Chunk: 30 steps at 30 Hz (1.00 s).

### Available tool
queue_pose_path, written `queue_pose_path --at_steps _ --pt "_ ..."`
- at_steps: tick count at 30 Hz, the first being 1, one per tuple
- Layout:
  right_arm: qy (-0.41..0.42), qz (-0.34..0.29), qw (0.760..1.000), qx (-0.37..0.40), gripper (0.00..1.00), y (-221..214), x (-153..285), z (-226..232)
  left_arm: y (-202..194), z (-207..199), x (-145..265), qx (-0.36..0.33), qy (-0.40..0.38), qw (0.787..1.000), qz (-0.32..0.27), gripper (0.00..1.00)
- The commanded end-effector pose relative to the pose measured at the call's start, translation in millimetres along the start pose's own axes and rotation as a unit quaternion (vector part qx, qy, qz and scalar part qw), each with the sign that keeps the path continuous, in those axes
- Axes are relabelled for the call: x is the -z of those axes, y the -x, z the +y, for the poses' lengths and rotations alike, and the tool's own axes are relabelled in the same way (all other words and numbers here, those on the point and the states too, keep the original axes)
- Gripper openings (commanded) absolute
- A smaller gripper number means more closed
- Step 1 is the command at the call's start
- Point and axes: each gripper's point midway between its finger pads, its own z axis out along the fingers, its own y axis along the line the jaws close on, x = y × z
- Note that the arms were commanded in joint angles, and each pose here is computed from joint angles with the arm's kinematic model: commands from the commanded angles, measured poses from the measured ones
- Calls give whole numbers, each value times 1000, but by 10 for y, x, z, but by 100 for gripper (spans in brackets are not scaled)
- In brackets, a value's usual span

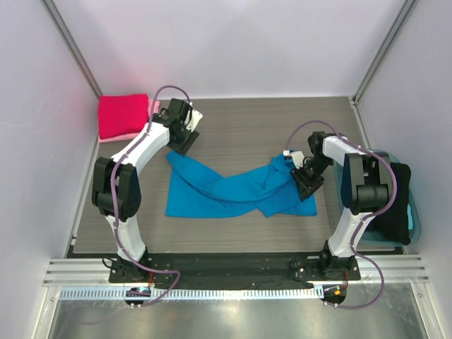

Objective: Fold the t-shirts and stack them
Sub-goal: Flatten the tshirt out

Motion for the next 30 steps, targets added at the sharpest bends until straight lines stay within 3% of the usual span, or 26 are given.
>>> queue_pose_path --at_steps 1,16,18,23,27,30 --pt "-5 -3 1000 6 38 17 35 48 69 74 138 7 11 1000 -22 66" --pt "-10 15 1000 0 38 -5 -47 69 90 110 160 8 18 999 -26 66" --pt "-12 19 1000 0 31 -17 -53 63 81 107 161 5 19 999 -26 66" --pt "-22 15 1000 3 1 -22 -3 53 90 129 161 4 24 999 -27 66" --pt "-44 -9 999 6 1 58 210 71 106 139 171 4 25 999 -28 66" --pt "-77 -56 995 17 1 256 677 112 137 177 265 2 31 999 -37 66"
